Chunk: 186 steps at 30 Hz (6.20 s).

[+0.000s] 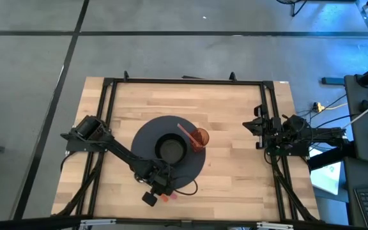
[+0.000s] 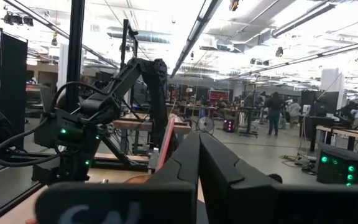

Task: Pick & Place Utensil
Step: Put the pink fork into the black bowl

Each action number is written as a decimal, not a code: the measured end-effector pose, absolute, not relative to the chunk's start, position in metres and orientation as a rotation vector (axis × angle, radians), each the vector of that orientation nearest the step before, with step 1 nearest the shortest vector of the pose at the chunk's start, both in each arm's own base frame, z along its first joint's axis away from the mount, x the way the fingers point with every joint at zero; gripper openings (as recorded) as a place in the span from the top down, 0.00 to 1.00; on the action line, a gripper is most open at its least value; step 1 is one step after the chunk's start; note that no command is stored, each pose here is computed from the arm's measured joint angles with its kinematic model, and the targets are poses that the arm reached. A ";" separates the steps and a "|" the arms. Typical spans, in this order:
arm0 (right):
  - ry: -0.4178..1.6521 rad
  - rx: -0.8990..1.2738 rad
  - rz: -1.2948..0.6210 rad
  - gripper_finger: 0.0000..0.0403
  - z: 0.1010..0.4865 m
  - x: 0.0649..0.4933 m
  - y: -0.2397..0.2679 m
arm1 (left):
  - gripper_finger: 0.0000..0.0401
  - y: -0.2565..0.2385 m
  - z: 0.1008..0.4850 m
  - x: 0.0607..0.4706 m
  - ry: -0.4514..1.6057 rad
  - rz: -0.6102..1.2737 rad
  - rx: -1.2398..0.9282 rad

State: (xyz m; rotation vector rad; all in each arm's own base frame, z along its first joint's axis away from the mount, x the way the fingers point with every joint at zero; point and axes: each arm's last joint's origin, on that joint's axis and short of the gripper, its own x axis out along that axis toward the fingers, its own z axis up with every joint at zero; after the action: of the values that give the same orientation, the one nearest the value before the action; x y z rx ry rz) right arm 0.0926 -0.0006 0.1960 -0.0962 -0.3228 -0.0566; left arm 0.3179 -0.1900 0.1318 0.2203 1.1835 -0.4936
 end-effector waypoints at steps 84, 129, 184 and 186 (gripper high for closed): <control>-0.321 -0.026 -0.045 0.98 0.196 0.093 -0.001 | 0.89 -0.082 0.241 0.236 -0.077 0.738 -0.282; -0.316 -0.014 -0.044 0.98 0.195 0.093 -0.001 | 1.00 -0.100 0.159 0.325 0.068 0.958 -0.167; -0.233 -0.161 -0.036 0.98 0.188 0.095 0.000 | 0.82 0.131 0.178 0.254 0.893 0.177 0.712; -0.241 -0.160 -0.036 0.98 0.188 0.095 0.000 | 0.75 0.136 0.178 0.256 0.888 0.164 0.839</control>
State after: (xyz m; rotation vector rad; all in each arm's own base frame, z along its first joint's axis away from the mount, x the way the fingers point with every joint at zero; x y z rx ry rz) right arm 0.0948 0.0001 0.1884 -0.1600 -0.2413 -0.0363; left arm 0.2562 0.1358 0.1778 0.8386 0.8881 0.1636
